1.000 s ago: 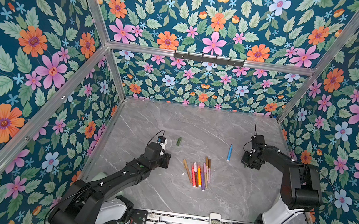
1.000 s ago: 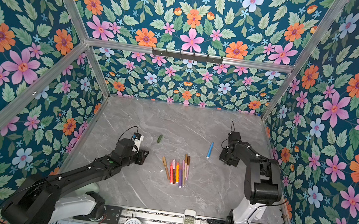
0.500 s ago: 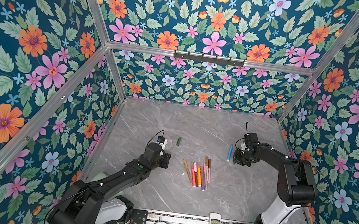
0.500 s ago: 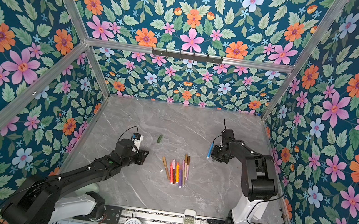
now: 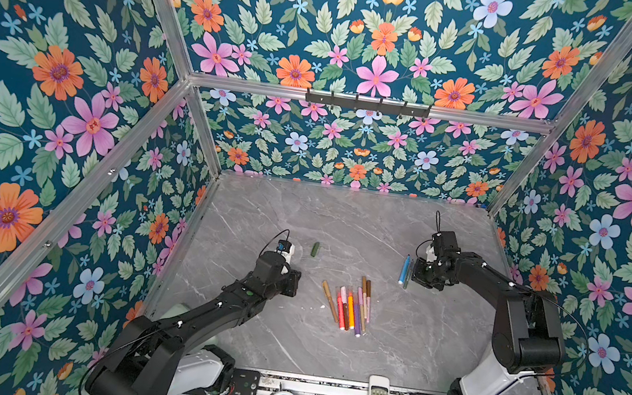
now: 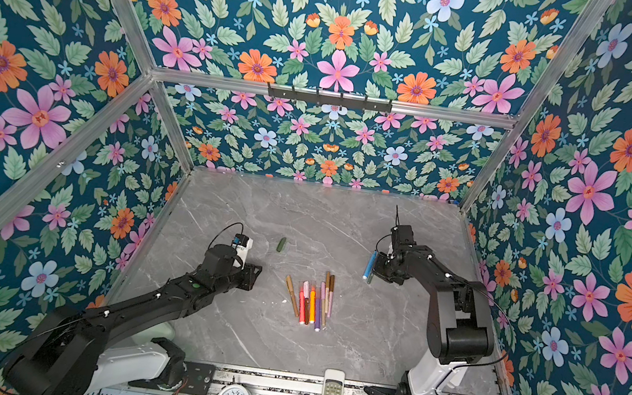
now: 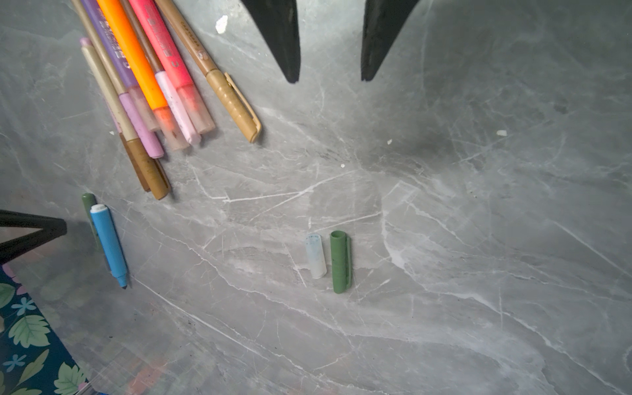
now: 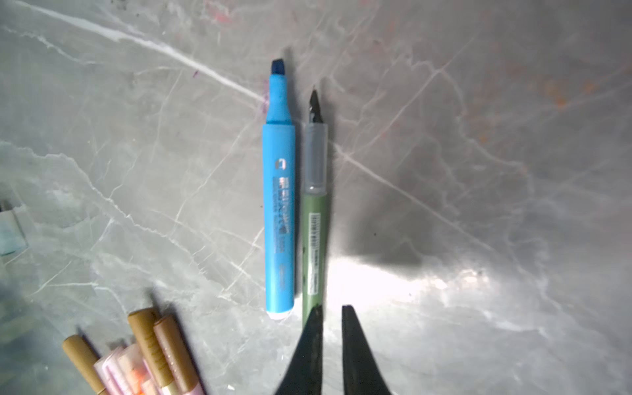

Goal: Open the pen caps

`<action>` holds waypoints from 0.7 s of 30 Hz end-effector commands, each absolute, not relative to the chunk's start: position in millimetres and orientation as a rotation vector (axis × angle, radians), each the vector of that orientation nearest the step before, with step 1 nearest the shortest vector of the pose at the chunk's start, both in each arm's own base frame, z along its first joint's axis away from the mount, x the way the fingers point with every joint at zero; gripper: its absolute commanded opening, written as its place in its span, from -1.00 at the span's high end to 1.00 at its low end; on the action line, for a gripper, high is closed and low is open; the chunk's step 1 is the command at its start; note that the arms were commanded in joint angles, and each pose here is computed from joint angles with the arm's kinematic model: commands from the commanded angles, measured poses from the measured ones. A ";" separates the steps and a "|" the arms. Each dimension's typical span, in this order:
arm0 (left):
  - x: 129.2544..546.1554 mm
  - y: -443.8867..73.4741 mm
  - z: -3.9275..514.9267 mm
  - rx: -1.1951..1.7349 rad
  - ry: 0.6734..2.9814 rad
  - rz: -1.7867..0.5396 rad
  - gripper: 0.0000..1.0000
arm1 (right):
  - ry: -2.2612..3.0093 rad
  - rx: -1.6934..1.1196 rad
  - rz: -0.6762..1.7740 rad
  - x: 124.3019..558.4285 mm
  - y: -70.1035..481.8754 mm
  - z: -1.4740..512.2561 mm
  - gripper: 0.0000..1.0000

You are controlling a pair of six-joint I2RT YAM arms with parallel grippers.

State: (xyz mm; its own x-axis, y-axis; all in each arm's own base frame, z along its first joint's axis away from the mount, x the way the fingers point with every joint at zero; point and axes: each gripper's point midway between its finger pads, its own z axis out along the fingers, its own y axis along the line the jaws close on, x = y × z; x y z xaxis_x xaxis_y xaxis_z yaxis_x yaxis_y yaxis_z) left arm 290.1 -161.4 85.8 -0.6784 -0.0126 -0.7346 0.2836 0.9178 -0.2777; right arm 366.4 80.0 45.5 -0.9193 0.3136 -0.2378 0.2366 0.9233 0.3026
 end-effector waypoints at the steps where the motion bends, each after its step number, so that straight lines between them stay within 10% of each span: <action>1: 293.8 -162.0 91.3 0.195 2.248 -0.474 0.34 | 2.822 0.446 0.337 369.7 74.6 39.2 0.76; 21: 293.4 -161.4 91.7 0.193 2.245 -0.474 0.34 | 2.893 0.457 0.395 389.3 86.7 9.8 0.50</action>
State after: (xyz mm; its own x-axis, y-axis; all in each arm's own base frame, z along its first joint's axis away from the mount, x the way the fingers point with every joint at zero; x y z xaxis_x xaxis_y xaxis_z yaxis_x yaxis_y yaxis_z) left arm 289.9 -161.3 87.4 -0.6747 -0.0146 -0.7379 0.2850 0.9171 -0.2788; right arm 400.3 89.4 22.0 -0.9275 0.3223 -0.1895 0.2516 0.9129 0.3213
